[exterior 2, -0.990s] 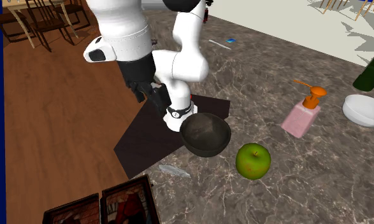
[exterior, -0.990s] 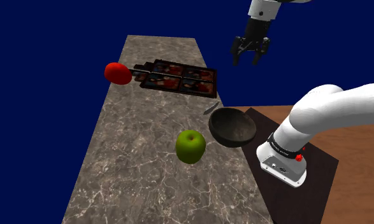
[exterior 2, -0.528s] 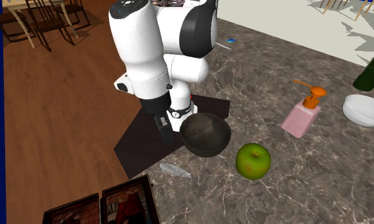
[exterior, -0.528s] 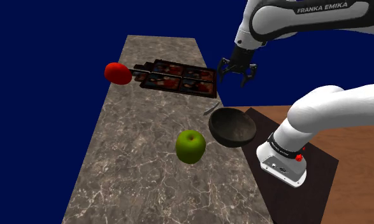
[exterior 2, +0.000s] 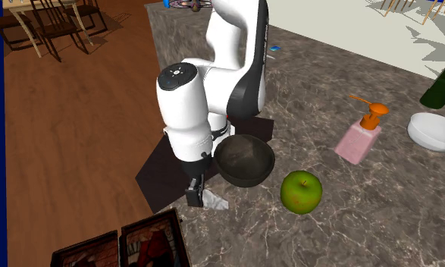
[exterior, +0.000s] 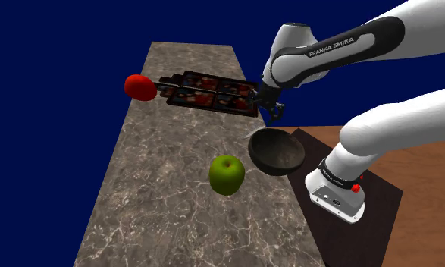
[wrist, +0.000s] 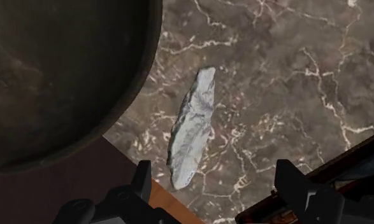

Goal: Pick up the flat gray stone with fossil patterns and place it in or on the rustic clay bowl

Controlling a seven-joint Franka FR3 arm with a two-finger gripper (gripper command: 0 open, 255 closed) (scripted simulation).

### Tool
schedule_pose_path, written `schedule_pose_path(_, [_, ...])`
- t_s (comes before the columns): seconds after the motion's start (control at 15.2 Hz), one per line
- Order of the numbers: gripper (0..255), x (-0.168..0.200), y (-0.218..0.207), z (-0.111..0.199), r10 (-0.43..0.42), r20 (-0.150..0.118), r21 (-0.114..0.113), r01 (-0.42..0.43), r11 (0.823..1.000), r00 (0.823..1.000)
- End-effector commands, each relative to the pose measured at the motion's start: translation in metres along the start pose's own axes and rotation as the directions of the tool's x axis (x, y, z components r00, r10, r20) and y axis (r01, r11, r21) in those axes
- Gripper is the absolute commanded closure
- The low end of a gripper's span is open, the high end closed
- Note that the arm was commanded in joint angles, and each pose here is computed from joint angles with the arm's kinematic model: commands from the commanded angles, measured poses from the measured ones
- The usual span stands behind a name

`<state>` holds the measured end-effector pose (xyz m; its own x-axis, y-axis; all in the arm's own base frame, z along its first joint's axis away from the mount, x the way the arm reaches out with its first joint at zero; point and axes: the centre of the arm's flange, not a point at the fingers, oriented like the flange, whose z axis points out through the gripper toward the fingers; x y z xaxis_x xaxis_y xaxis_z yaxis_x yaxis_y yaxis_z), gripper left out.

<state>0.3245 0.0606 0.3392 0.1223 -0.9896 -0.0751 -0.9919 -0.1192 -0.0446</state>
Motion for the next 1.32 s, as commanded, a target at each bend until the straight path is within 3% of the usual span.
schedule_pose_path(0.0, [0, -0.003, -0.004, 0.019, 0.108, -0.006, 0.015, -0.108, 0.994, 0.994])
schedule_pose_path(0.53, [0, -0.002, -0.005, 0.059, 0.108, -0.006, 0.015, -0.108, 0.994, 0.994])
schedule_pose_path(0.99, [0, -0.002, -0.005, 0.059, 0.108, -0.006, 0.015, -0.108, 0.994, 0.994])
schedule_pose_path(1.06, [255, -0.002, -0.005, 0.059, 0.108, -0.006, 0.015, -0.108, 0.994, 0.994])
schedule_pose_path(1.25, [255, -0.002, -0.005, 0.059, 0.108, -0.006, 0.015, -0.108, 0.994, 0.994])
